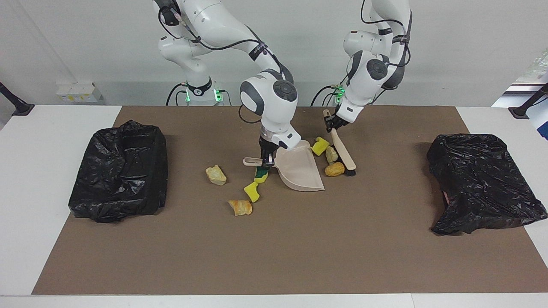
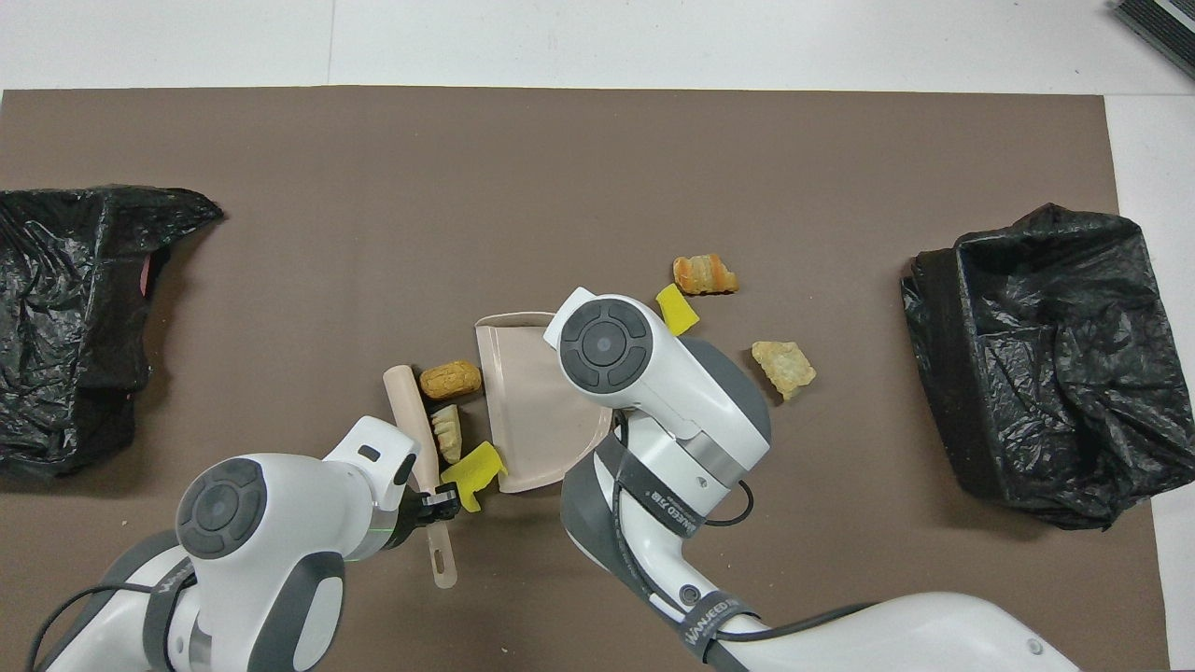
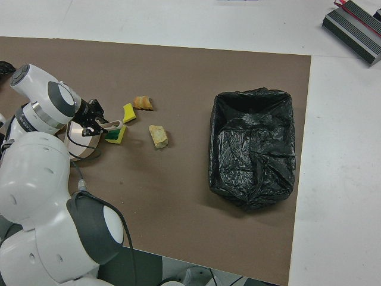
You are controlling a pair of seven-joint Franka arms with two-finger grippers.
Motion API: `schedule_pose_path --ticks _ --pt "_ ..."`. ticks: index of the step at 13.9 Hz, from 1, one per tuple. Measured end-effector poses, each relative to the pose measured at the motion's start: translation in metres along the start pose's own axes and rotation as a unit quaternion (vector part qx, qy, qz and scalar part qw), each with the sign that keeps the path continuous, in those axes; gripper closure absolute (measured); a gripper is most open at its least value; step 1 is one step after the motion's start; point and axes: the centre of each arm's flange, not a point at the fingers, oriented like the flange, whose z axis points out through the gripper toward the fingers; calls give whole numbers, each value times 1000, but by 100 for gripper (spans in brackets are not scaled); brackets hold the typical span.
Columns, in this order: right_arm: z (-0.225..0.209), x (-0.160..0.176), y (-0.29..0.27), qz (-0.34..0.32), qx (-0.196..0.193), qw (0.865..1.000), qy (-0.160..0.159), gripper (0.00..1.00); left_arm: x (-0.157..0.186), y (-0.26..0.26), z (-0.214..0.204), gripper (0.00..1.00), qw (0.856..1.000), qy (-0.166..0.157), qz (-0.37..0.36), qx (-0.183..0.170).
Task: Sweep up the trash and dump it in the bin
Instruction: 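Brush the trash pieces up into the dustpan with the left gripper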
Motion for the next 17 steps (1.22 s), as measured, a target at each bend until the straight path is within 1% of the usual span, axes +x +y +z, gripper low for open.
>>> schedule_pose_path --ticks 2,4,7,9,11,13,15,17 --pt "0 0 0 0 0 1000 0 69 6 27 3 74 1000 -1 -1 -20" --pt "0 0 0 0 0 1000 0 69 5 59 6 74 999 -5 6 -39" --pt "0 0 0 0 0 1000 0 69 -10 99 7 74 998 -8 39 -48" --pt "-1 0 0 1 -1 1000 1 69 -13 113 1 74 997 -7 48 -55" --pt "-3 -2 2 3 -5 1000 4 69 -5 108 -6 74 998 -18 39 -52" --pt "-5 -6 6 10 -10 1000 7 69 19 84 -20 74 999 -25 16 -45" --pt "-4 -17 13 20 -11 1000 9 69 39 57 -37 74 1000 -17 14 -21" --pt "-6 -29 19 31 -15 999 11 69 42 42 -54 74 1000 -10 24 2"
